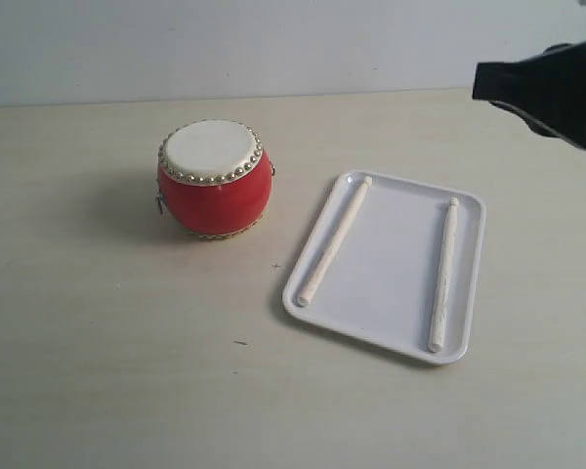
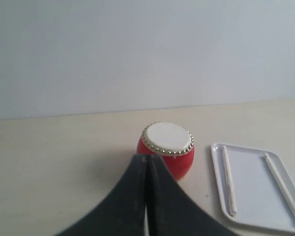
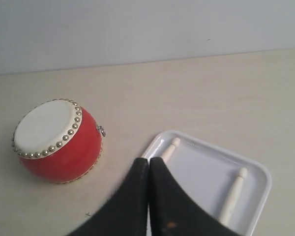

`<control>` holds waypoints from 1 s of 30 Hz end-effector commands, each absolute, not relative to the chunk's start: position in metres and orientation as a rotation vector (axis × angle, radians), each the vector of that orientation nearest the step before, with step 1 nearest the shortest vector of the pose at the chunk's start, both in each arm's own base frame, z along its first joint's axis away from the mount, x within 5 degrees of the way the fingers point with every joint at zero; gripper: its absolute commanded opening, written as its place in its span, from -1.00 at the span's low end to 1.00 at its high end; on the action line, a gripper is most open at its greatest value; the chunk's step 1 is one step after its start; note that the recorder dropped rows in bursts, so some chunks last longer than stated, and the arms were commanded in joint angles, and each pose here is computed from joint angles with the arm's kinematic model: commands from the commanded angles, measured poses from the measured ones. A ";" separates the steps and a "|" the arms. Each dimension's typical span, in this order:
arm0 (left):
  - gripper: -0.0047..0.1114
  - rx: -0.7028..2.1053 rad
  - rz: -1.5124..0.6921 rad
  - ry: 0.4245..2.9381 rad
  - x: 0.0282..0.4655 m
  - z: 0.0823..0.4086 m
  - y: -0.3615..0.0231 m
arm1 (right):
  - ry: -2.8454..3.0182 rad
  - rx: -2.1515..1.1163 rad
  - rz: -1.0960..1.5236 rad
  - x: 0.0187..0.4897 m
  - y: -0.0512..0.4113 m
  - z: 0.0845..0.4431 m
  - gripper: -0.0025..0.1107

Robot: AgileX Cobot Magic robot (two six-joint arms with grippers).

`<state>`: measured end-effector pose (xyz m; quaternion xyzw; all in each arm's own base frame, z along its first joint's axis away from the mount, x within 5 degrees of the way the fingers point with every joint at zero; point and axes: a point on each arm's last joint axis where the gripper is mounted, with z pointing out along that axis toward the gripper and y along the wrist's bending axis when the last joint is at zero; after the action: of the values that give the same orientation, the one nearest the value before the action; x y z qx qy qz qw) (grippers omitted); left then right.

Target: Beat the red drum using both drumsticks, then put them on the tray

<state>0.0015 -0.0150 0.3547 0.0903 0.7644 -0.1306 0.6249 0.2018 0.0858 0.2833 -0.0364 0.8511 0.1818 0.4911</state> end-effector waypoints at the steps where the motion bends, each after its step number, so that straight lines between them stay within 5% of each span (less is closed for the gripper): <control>1: -0.92 0.212 -0.284 1.768 -0.012 0.334 -0.011 | 2.040 -0.138 0.420 0.187 0.080 0.270 -0.96; 30: -0.92 0.237 -0.303 1.856 -0.022 0.315 -0.012 | 2.100 -0.160 0.389 0.179 0.076 0.262 -0.96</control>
<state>-0.0220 -0.0118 0.3160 0.1023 0.7940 -0.1230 0.5865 0.1802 0.0764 0.2628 -0.0594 0.8606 0.1627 0.4789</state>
